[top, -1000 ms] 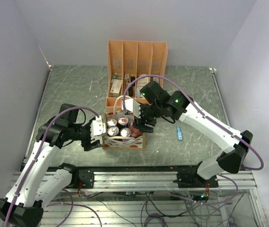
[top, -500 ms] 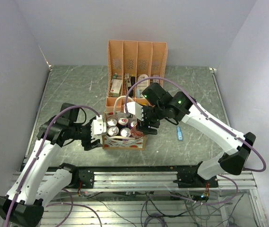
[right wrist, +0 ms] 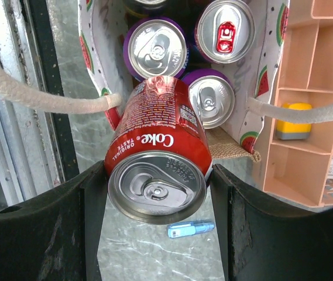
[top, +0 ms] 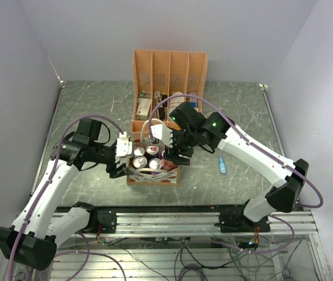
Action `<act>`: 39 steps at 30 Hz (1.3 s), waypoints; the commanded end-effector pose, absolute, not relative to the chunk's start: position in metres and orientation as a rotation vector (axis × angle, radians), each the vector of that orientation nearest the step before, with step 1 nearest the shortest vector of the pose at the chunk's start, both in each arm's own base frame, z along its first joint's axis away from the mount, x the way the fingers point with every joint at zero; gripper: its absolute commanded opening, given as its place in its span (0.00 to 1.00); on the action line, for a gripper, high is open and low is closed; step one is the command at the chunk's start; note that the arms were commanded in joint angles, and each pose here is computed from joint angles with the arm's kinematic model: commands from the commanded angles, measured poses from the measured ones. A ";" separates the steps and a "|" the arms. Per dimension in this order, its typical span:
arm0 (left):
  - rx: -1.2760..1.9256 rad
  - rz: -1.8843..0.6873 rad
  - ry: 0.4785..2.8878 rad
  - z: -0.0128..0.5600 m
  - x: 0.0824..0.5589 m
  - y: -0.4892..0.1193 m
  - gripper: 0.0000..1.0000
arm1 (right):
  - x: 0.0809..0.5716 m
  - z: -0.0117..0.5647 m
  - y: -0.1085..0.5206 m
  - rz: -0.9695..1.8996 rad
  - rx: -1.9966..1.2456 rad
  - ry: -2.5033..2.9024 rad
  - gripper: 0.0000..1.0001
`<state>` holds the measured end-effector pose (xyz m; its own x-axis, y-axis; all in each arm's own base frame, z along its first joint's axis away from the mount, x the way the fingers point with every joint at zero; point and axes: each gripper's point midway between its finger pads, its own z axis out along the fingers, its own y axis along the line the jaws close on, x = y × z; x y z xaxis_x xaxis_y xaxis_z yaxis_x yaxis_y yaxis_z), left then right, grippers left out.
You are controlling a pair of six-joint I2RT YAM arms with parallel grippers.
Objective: Place the beverage into the canvas bag
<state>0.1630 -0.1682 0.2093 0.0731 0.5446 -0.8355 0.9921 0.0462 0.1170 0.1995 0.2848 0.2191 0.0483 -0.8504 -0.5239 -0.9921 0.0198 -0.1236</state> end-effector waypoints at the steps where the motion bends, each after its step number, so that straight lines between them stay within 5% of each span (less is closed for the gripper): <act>1: 1.486 -0.937 1.404 0.245 0.169 -0.198 0.74 | 0.209 0.252 0.294 0.403 -1.754 1.762 0.04; 9: 1.294 -0.889 1.338 0.296 0.199 -0.209 0.72 | 0.201 0.250 0.292 0.436 -1.780 1.752 0.04; 20: 1.429 -0.933 1.257 0.329 0.168 -0.205 0.74 | 0.197 0.250 0.294 0.468 -1.796 1.733 0.04; 26: 1.124 -0.832 1.442 0.301 0.233 -0.207 0.62 | 0.192 0.257 0.296 0.499 -1.806 1.685 0.04; 39: 1.274 -0.923 1.484 0.233 0.223 -0.247 0.50 | 0.193 0.252 0.297 0.507 -1.827 1.708 0.05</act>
